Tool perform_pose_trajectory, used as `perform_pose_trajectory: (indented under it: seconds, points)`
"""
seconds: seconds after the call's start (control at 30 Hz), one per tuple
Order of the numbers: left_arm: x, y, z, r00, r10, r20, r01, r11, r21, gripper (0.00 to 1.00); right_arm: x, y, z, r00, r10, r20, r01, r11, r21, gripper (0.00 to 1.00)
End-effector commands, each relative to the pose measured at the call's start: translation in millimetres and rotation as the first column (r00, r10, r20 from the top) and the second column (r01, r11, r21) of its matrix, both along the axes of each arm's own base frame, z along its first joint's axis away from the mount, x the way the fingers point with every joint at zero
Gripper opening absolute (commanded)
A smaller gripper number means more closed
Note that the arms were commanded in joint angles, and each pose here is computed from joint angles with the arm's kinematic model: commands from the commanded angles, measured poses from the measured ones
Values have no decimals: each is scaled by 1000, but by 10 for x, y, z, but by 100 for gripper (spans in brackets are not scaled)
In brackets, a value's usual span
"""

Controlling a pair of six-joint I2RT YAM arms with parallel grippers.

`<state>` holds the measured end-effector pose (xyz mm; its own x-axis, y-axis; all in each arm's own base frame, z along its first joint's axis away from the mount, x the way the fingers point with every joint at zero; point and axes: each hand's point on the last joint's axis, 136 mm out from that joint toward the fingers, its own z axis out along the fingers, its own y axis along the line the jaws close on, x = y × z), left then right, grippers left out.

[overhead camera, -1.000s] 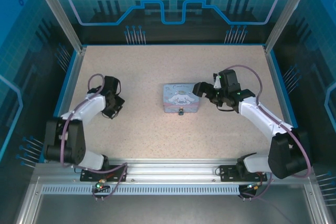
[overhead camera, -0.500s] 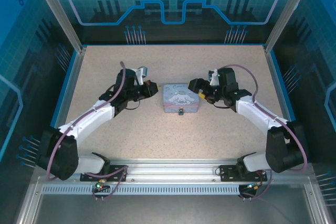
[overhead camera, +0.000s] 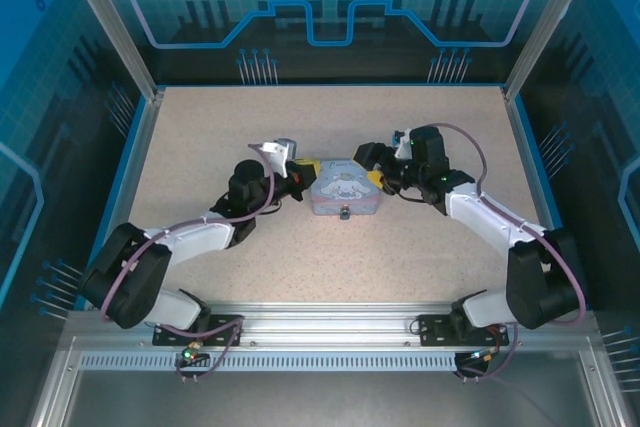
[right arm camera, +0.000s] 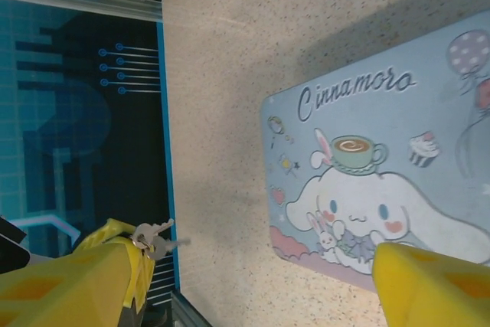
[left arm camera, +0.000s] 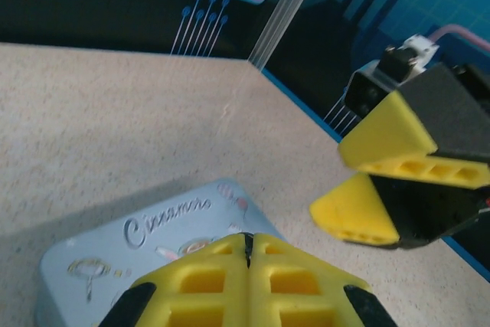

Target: Unlock a padlock with a key

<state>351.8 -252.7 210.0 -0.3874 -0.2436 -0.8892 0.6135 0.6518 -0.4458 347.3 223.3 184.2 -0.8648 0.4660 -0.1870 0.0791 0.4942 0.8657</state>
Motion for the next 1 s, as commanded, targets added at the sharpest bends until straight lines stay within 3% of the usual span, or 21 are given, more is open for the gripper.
perform_pose_trajectory:
  seconds: [0.0, 0.27, 0.37, 0.47, 0.63, 0.83, 0.97]
  points:
    - [43, -150, 411, 986, -12, 169, 18, 999, -36, 0, 72, 128, 77, 1000, -14, -5, 15, 999, 49, 81]
    - [106, -244, 455, 984, -4, 177, 26, 992, -122, 0, 53, 214, 66, 1000, -2, -8, 3, 998, 66, 75]
    - [141, -262, 369, 997, -2, 75, 12, 991, -133, 0, 18, 181, 62, 1000, 11, 21, -12, 999, 33, 70]
    - [216, -246, 208, 992, 33, -123, -41, 997, -65, 0, -54, 91, 36, 995, 54, 79, -47, 995, -83, 63]
    - [236, -211, 92, 918, 102, -384, -67, 992, 105, 0, -152, -85, -21, 973, 155, 172, -99, 950, -295, 58]
    - [115, -321, 130, 806, 75, -587, 21, 988, 155, 0, -238, -174, -42, 913, 270, 304, -127, 899, -419, 54]
    - [21, -412, 181, 742, 32, -669, 79, 988, 134, 0, -257, -155, 80, 854, 322, 409, -130, 893, -431, 52]
